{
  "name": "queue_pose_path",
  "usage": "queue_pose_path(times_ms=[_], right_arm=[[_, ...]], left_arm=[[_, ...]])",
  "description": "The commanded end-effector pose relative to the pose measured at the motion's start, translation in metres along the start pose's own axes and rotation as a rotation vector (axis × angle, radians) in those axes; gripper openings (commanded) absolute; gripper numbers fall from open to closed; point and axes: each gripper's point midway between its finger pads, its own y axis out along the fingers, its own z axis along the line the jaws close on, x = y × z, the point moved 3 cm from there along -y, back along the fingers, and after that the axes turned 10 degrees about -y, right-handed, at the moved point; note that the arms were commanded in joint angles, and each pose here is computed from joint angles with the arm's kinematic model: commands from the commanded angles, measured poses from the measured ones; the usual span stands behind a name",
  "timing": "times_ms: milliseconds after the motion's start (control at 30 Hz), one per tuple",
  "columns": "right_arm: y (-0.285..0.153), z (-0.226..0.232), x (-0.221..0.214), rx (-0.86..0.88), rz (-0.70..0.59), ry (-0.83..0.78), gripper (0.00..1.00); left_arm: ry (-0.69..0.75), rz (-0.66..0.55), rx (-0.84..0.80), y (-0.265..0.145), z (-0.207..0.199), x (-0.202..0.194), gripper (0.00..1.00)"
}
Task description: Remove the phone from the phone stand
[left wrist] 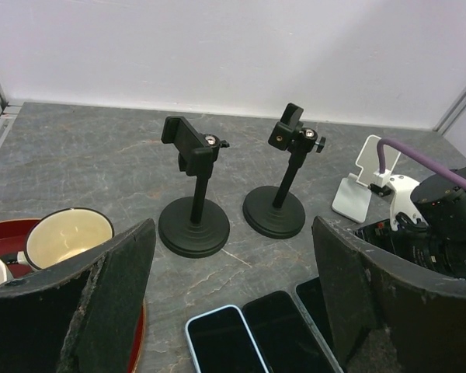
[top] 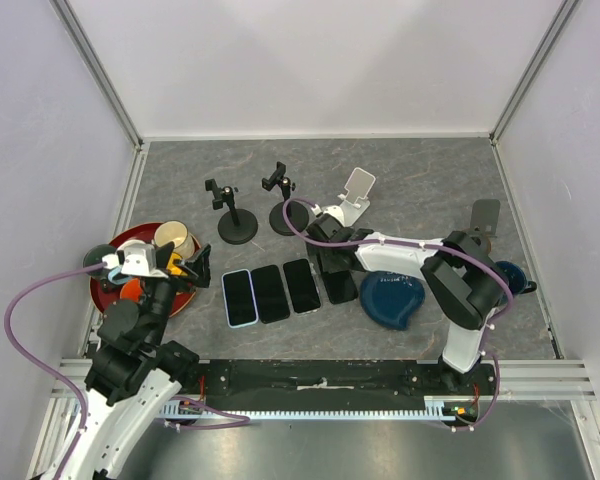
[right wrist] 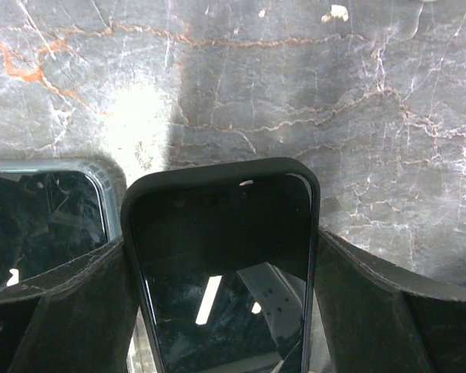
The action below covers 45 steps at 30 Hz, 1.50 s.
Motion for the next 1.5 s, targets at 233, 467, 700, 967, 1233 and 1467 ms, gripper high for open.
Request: queue_pose_path(times_ms=[233,467,700,967,1233,1467], right_arm=[[0.010,0.002,0.019,-0.038,-0.077,-0.021,0.98],[-0.030,-0.013,0.061,-0.073,-0.224,-0.014,0.98],[-0.086,-0.082,0.111,-0.160,-0.407,0.124,0.98],[-0.225,-0.208,0.107,-0.505,-0.731,0.333,0.98],[-0.319,-0.241,0.054,-0.595,-1.040,0.446,0.98],[-0.338,-0.252,0.043,-0.664,-1.109,0.437,0.98]], left_arm=[[0.025,-0.021,0.050,0.007,0.007,0.002,0.88],[0.025,-0.016,0.087,0.012,0.011,0.002,0.88],[-0.001,0.023,0.145,0.021,0.019,-0.001,0.89],[0.001,-0.160,0.300,-0.004,0.048,0.030,0.91],[-0.086,-0.404,0.286,-0.038,0.050,0.062,0.97],[-0.118,-0.411,0.264,-0.039,0.046,0.065,1.00]])
